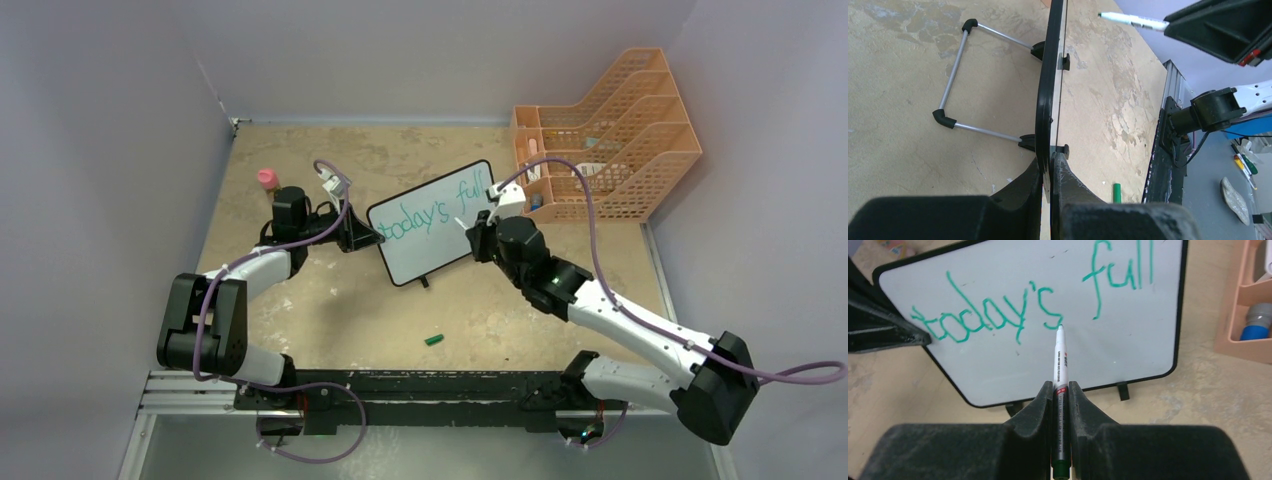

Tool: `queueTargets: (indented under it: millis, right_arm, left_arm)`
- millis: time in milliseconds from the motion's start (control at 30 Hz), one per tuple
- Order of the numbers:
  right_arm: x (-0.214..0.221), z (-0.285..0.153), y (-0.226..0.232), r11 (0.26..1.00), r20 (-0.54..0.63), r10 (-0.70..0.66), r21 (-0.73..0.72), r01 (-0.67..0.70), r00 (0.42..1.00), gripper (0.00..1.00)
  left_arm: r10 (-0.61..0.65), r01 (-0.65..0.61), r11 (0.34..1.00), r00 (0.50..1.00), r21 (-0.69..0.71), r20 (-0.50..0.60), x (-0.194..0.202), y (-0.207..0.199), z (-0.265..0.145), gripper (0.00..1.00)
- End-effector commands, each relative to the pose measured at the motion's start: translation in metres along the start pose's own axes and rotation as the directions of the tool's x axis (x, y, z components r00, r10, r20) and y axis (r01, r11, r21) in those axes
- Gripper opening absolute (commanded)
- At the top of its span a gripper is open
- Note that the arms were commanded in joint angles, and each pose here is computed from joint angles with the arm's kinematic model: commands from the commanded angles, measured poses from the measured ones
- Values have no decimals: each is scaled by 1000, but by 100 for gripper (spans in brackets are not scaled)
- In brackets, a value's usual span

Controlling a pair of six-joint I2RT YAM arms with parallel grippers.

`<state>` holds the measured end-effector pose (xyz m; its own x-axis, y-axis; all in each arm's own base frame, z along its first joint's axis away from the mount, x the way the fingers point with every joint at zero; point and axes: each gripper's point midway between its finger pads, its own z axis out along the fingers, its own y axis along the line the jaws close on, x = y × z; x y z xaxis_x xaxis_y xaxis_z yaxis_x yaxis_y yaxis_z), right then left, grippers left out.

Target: Write a sentence on the whiteboard

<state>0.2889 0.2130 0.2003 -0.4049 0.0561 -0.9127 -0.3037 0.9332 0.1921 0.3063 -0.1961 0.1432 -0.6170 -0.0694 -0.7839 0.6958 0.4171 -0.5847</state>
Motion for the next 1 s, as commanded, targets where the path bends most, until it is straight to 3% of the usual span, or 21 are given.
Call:
queueTargets:
  millis: [0,967]
  right_arm:
    - [-2,-6,14,999,39,51,-20,-50,998,0]
    - [59,-22,115,987,3,-17,-160,17,1000,0]
  left_arm:
    - [94,-94,996,995,0,46,-23,-6,-1,0]
    - [95,-96,995,994,13,48,-23,-9,0,0]
